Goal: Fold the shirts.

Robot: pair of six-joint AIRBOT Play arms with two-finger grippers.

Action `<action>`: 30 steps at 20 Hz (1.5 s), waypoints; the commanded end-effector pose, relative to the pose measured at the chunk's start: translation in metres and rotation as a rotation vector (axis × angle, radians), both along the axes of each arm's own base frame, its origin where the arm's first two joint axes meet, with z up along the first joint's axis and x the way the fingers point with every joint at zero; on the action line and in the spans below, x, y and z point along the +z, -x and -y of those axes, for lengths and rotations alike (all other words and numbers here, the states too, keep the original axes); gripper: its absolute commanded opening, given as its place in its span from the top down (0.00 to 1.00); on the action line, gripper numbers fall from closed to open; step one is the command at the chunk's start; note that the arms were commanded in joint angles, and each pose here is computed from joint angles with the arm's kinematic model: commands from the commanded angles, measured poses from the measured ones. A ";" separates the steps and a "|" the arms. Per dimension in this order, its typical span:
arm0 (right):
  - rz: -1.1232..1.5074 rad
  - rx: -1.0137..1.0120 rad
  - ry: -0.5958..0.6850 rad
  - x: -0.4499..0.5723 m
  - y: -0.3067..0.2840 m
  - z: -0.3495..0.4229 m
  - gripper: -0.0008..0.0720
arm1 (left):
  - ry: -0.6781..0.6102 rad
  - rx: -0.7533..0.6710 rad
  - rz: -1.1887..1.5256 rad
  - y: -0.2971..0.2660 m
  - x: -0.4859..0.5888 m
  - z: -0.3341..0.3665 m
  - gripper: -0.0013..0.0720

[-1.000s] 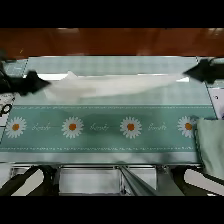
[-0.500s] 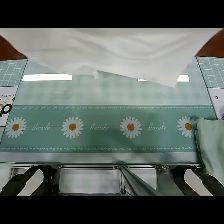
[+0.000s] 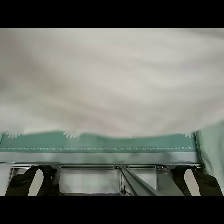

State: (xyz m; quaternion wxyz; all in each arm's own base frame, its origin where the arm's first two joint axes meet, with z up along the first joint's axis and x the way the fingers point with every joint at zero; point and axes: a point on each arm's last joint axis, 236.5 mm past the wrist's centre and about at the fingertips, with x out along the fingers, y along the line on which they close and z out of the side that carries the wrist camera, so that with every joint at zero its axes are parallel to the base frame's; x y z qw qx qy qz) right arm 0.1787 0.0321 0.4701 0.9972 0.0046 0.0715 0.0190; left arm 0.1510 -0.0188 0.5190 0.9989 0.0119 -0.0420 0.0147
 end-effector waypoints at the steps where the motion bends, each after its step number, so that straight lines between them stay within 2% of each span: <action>1: -0.088 -0.031 -0.017 -0.029 0.019 0.000 0.96 | 0.025 0.078 -0.063 0.023 -0.028 -0.012 0.95; 3: -0.157 0.012 -0.060 -0.053 0.003 -0.004 0.96 | 0.073 0.054 -0.174 -0.002 -0.062 -0.014 0.95; 5: -0.232 0.148 -0.117 -0.084 -0.021 -0.024 0.96 | 0.097 -0.018 -0.302 -0.041 -0.108 -0.008 0.95; 8: -0.352 0.177 -0.233 -0.150 -0.067 -0.015 0.96 | 0.202 -0.073 -0.489 -0.103 -0.192 -0.012 0.95; 11: -0.477 0.233 -0.389 -0.225 -0.118 -0.011 0.96 | 0.363 -0.153 -0.590 -0.173 -0.272 -0.009 0.95; 15: -0.593 0.218 -0.574 -0.308 -0.204 0.011 0.96 | 0.514 -0.078 -0.737 -0.259 -0.380 -0.042 0.95; 18: -0.664 0.256 -0.719 -0.364 -0.267 -0.001 0.96 | 0.684 -0.077 -0.824 -0.312 -0.445 -0.038 0.95; 24: -0.717 0.237 -0.787 -0.432 -0.383 -0.012 0.96 | 0.753 -0.126 -0.991 -0.380 -0.524 -0.009 0.95; 27: -0.751 0.236 -0.796 -0.446 -0.406 -0.010 0.96 | 0.771 -0.148 -1.016 -0.399 -0.528 -0.007 0.95; 30: -0.795 0.206 -0.718 -0.459 -0.408 0.001 0.96 | 0.762 -0.162 -0.999 -0.410 -0.521 -0.007 0.95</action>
